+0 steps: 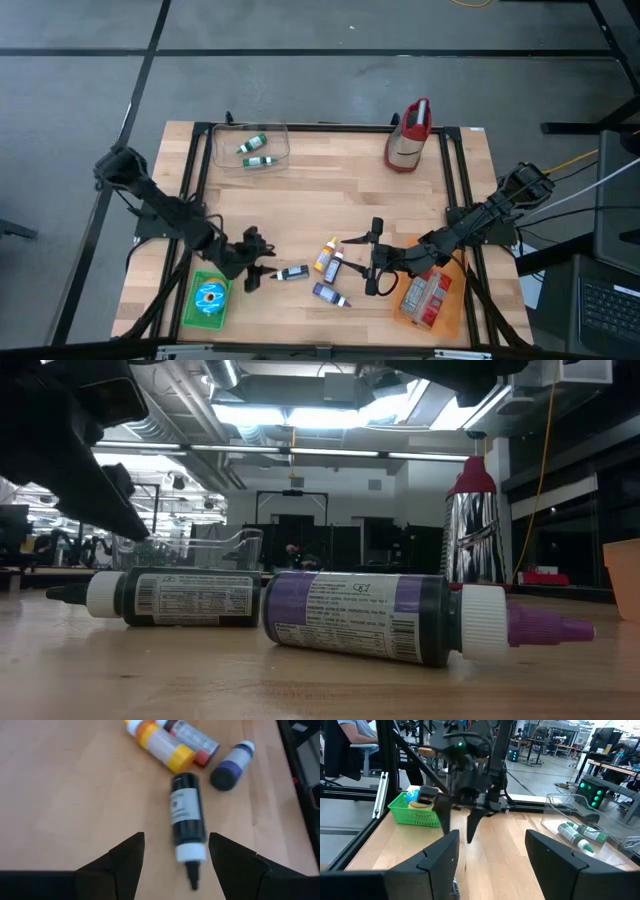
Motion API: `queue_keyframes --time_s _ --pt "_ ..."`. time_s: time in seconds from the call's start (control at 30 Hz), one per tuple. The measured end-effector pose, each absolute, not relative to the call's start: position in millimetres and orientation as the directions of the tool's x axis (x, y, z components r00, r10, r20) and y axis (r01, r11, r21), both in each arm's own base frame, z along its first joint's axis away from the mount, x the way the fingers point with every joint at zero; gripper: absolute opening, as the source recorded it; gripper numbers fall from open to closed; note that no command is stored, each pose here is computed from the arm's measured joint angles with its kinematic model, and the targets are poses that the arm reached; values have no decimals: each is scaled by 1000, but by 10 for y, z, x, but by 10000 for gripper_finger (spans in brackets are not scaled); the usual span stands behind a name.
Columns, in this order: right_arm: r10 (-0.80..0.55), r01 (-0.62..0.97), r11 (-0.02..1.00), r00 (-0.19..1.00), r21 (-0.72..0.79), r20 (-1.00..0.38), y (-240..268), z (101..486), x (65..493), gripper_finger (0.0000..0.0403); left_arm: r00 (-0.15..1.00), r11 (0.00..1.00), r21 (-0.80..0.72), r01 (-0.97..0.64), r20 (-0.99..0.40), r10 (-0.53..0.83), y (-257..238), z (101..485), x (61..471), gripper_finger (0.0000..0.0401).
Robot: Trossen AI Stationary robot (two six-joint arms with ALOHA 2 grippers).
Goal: Pick & Place Food Item
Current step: Put the black food coloring bottle into the white transparent bin
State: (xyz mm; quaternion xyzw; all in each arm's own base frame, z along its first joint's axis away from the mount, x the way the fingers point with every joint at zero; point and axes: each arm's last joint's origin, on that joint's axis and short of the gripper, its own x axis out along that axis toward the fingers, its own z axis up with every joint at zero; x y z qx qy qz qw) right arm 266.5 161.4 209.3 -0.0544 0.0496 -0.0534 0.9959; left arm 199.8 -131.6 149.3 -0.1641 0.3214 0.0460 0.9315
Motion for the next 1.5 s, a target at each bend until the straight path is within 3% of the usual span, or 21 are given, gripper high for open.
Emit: queue_keyframes --time_s 0.4,0.67,1.23,1.5 --pt "-112 101 989 989 -110 -93 1614 2093 2665 230 730 932 -332 -143 -672 -128 -1571 1355 2275 218" --pt "-106 96 989 990 -109 -94 1616 2093 2665 230 651 936 -276 -217 -756 -73 -1570 1170 2273 218" --pt "-88 78 992 992 -104 -96 1620 2092 2666 231 661 923 -268 -275 -750 -21 -1516 1131 2327 216" --pt "-86 77 992 992 -101 -96 1621 2092 2666 231 655 928 -248 -277 -755 -7 -1475 1123 2341 162"
